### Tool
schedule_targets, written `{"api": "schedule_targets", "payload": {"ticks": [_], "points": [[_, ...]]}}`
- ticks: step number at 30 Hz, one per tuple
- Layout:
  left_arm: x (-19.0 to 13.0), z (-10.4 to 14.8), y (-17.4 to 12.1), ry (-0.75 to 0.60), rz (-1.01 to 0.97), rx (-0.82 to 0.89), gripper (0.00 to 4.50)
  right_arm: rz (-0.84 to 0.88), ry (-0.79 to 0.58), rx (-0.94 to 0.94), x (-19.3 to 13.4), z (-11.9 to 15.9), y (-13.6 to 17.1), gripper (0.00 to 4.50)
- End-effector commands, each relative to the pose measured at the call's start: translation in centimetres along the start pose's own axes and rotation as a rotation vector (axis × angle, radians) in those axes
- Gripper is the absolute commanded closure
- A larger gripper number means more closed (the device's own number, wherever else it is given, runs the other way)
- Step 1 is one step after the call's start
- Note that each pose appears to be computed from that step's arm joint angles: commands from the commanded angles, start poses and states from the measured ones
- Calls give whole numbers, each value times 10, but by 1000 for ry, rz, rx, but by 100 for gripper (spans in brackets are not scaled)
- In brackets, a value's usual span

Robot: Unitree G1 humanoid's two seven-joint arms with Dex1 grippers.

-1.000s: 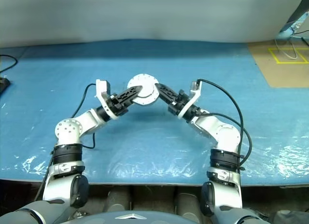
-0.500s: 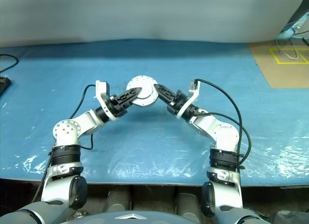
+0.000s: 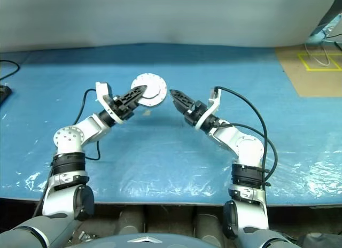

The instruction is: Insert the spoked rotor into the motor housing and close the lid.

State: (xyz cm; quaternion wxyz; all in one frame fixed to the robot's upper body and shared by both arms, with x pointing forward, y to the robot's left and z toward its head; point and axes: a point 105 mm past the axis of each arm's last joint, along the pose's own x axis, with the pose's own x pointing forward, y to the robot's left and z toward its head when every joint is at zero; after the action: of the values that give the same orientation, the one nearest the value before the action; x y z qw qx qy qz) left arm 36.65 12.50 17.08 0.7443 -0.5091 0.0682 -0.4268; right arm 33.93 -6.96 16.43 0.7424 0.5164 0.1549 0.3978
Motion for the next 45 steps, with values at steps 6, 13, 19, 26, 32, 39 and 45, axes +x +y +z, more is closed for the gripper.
{"api": "schedule_targets", "payload": {"ticks": [6,13,19,26,32,39,45], "points": [[-27,99,20,-300,233,304,189,-253,-116,-331,-14,37,-28,101],[-49,97,58,-305,401,295,189,-295,-117,-565,-9,45,-22,101],[-63,96,78,-319,520,304,189,-307,-79,-583,-5,33,-29,101],[-81,100,87,-293,630,400,13,-320,-63,-584,-4,28,-34,98],[-137,151,72,-434,761,509,13,-315,-39,-604,-2,20,-36,98],[-138,173,42,-413,724,721,13,-374,-73,-797,-3,34,-35,98],[-72,129,7,-192,577,1219,13,-589,-209,-1290,-5,69,-23,98]]}}
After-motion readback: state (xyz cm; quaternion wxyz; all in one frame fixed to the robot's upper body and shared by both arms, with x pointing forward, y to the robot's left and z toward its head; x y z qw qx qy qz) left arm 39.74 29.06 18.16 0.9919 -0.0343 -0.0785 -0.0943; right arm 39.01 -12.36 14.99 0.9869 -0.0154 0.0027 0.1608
